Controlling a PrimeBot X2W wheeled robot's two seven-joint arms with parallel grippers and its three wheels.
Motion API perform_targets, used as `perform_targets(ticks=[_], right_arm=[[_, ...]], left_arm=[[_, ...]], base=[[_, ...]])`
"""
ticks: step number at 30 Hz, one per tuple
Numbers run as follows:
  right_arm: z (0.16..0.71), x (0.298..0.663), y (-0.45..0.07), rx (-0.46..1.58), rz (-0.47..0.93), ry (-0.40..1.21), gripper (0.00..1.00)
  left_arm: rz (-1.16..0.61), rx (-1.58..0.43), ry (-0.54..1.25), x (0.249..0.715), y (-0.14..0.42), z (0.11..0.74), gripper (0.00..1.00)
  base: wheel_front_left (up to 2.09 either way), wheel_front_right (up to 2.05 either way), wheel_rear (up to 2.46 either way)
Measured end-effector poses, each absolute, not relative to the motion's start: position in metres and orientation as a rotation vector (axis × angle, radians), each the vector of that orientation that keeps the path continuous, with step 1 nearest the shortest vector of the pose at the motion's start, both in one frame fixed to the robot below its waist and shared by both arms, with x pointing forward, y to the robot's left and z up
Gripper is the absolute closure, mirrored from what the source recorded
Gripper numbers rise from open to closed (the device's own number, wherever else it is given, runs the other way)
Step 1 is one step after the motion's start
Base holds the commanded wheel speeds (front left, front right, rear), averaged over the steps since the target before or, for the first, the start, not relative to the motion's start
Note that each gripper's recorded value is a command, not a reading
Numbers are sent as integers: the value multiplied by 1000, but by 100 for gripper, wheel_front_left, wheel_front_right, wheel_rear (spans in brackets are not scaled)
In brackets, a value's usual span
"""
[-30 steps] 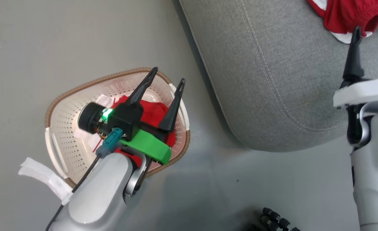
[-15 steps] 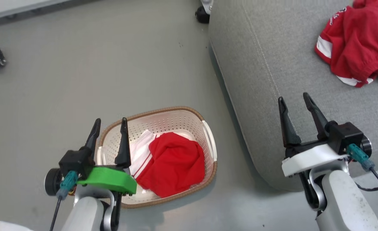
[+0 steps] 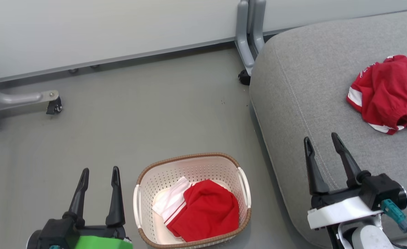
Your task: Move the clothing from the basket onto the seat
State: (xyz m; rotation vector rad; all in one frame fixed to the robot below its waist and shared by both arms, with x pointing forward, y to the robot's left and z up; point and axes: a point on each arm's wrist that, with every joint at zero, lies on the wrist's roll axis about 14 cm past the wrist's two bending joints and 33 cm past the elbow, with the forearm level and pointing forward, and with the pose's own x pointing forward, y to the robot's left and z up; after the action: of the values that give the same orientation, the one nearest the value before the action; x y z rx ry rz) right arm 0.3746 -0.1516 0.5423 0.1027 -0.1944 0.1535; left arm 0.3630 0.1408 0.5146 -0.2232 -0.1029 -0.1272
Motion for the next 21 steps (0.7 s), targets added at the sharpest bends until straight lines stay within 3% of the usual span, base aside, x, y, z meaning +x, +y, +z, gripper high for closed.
perform_targets(ticks=[9, 21], right_arm=[[538, 343, -137, 103, 191, -180, 0], [542, 332, -136, 108, 193, -195, 0]], left_arm=[[-133, -198, -111, 329, 138, 518, 0], [-118, -177, -119, 319, 140, 519, 0]], base=[[0, 0, 0], [0, 0, 0]])
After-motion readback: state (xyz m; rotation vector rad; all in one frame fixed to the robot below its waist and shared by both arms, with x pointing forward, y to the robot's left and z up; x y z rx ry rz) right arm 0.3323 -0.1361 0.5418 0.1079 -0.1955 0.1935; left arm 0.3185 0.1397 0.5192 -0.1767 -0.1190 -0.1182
